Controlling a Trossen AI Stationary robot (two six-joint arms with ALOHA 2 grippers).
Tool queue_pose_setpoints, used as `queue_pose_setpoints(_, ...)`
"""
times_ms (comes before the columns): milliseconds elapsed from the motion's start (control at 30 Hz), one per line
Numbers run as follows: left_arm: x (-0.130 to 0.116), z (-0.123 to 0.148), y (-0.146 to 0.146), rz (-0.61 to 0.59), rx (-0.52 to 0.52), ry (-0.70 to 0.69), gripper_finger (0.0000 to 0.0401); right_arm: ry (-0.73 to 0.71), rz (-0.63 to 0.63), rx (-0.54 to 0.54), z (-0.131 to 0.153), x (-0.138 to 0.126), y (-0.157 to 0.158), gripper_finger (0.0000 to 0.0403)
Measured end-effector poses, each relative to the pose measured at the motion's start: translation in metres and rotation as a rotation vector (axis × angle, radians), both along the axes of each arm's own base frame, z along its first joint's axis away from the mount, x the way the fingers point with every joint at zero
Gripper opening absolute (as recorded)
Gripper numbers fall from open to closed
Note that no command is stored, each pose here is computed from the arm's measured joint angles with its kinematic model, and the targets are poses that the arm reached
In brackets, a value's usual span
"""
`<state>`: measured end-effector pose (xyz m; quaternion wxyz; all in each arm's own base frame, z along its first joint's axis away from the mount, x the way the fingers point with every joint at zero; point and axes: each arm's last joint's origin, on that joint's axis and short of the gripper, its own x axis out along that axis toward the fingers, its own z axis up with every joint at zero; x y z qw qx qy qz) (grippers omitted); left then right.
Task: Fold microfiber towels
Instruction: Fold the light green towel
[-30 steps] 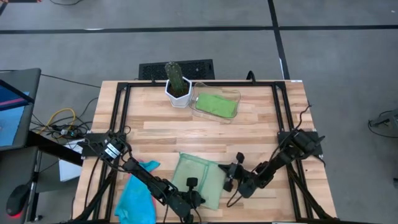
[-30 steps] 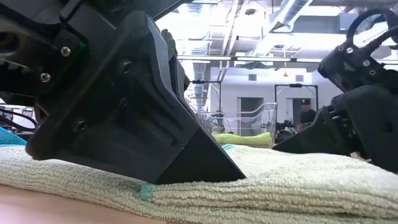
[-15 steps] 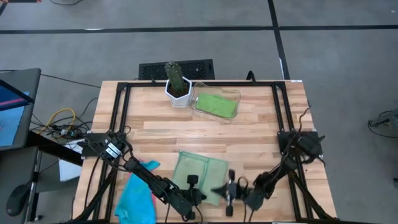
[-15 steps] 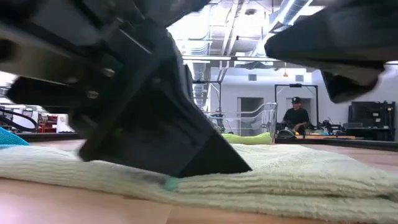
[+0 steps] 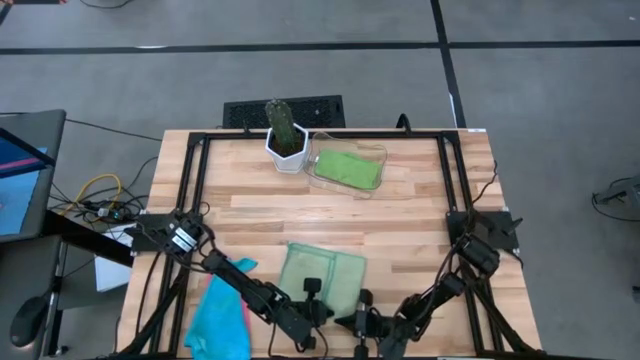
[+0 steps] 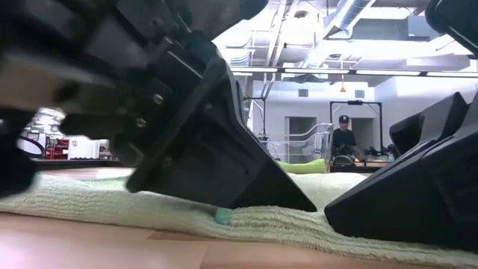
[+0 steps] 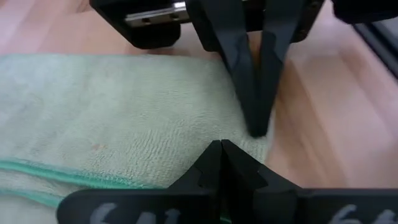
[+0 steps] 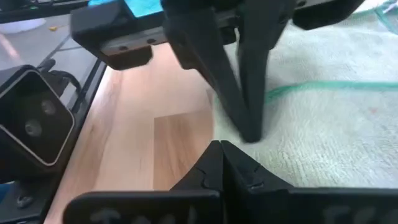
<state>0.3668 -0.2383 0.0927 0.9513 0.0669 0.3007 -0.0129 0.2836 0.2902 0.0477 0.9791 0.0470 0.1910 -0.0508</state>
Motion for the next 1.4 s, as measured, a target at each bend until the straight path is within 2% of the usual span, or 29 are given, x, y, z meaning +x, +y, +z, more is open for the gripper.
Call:
queue_pose_setpoints(133, 0.002, 0.009, 0.006, -0.023, 0.067, -0.004, 0.0000, -0.001, 0.000, -0.001, 0.000, 0.000, 0.000, 0.0030)
queue_pose_setpoints(267, -0.001, 0.048, 0.009, -0.013, 0.092, 0.004, 0.0000, 0.001, 0.000, -0.004, 0.000, 0.000, 0.000, 0.0021)
queue_pose_setpoints(367, -0.009, 0.080, 0.009, 0.009, 0.062, 0.031, 0.0000, 0.006, 0.001, -0.008, -0.001, 0.000, -0.001, 0.0018)
queue_pose_setpoints(500, -0.035, 0.093, 0.000, 0.097, -0.006, 0.106, 0.0000, 0.006, 0.002, -0.008, -0.001, 0.000, -0.001, 0.0029)
queue_pose_setpoints(600, -0.060, 0.086, -0.020, 0.179, 0.004, 0.083, 0.0000, -0.011, 0.013, -0.006, 0.001, 0.000, 0.000, 0.0044)
queue_pose_setpoints(700, -0.083, 0.063, -0.034, 0.249, 0.060, 0.024, 0.0000, -0.078, 0.054, -0.102, 0.020, 0.002, 0.003, 0.0050)
queue_pose_setpoints(800, -0.093, 0.046, -0.038, 0.327, 0.074, -0.030, 0.0000, -0.150, -0.044, -0.204, 0.042, 0.007, -0.001, 0.0046)
queue_pose_setpoints(867, -0.092, 0.035, -0.038, 0.352, 0.050, -0.017, 0.0000, -0.127, -0.074, -0.243, 0.037, 0.014, -0.011, 0.0041)
queue_pose_setpoints(900, -0.091, 0.029, -0.037, 0.354, 0.038, 0.013, 0.0000, -0.108, -0.070, -0.245, 0.033, 0.019, -0.017, 0.0039)
queue_pose_setpoints(1000, -0.088, 0.015, -0.035, 0.349, -0.024, 0.108, 0.0000, -0.062, -0.002, -0.125, 0.019, 0.035, -0.030, 0.0030)
queue_pose_setpoints(1067, -0.088, 0.014, -0.035, 0.365, -0.056, 0.121, 0.0000, -0.015, 0.016, -0.049, 0.000, 0.041, -0.038, 0.0024)
queue_pose_setpoints(1133, -0.088, 0.016, -0.035, 0.381, -0.068, 0.105, 0.0000, -0.009, 0.009, 0.000, -0.005, 0.043, -0.041, 0.0020)
queue_pose_setpoints(1267, -0.094, 0.038, -0.040, 0.382, -0.070, 0.016, 0.0000, -0.014, 0.020, -0.012, -0.001, 0.043, -0.039, 0.0021)
queue_pose_setpoints(1400, -0.095, 0.051, -0.041, 0.388, -0.073, -0.017, 0.0000, -0.094, 0.039, -0.101, 0.020, 0.038, -0.030, 0.0028)
